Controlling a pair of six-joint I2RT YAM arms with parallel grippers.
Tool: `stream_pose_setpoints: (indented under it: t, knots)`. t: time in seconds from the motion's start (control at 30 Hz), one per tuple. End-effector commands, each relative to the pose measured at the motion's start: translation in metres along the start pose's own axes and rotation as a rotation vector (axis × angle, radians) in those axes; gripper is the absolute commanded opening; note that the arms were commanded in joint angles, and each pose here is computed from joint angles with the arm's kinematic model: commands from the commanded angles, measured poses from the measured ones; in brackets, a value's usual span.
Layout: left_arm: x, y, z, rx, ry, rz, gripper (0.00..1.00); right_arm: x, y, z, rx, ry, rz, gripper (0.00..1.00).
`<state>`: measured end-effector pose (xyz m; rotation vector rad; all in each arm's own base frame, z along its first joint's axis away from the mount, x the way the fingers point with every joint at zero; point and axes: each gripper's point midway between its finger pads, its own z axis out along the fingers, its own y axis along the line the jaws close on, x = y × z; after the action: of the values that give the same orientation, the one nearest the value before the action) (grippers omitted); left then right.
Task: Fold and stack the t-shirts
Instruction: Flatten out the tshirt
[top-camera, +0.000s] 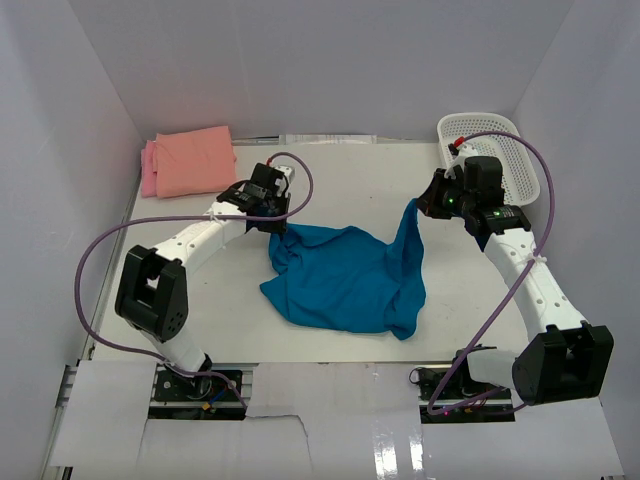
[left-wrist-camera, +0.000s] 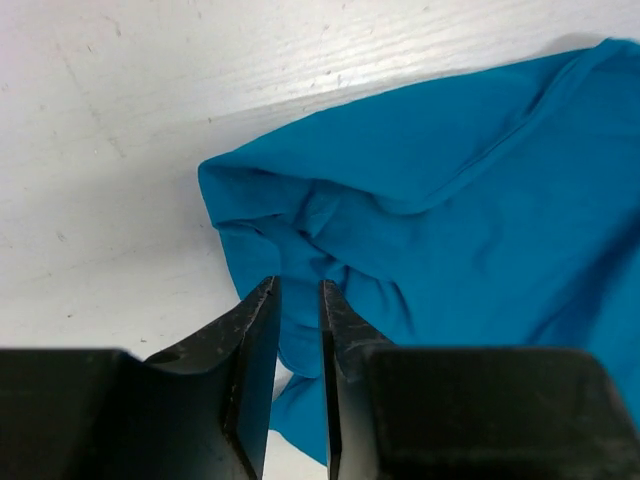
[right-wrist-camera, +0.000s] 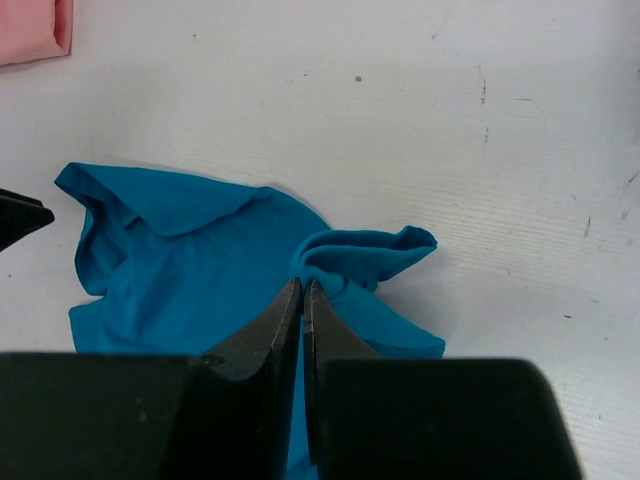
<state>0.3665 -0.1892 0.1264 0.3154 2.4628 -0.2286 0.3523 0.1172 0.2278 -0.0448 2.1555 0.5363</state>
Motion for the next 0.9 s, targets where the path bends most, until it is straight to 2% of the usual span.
stream_pose_setpoints:
  t: [0.0, 0.2, 0.53, 0.67, 0.8, 0.87]
  knots:
    - [0.000, 0.001, 0.004, -0.002, 0.020, 0.022, 0.33, -0.020, 0.008, -0.006, -0.031, -0.065, -0.030, 0.08]
    - [0.016, -0.014, 0.022, 0.084, 0.099, 0.030, 0.31, -0.018, 0.009, -0.006, -0.038, -0.063, -0.031, 0.08]
    - [0.031, -0.017, 0.041, 0.099, 0.175, 0.033, 0.32, -0.015, 0.010, -0.009, -0.042, -0.064, -0.033, 0.08]
    - [0.026, -0.019, 0.046, 0.105, 0.179, 0.033, 0.32, -0.017, 0.010, -0.011, -0.039, -0.071, -0.037, 0.08]
    - [0.019, -0.019, 0.050, 0.092, 0.175, 0.037, 0.34, -0.016, 0.010, -0.011, -0.041, -0.067, -0.037, 0.08]
    - [0.019, -0.020, 0.054, 0.096, 0.185, 0.036, 0.40, -0.015, 0.009, -0.010, -0.037, -0.065, -0.037, 0.08]
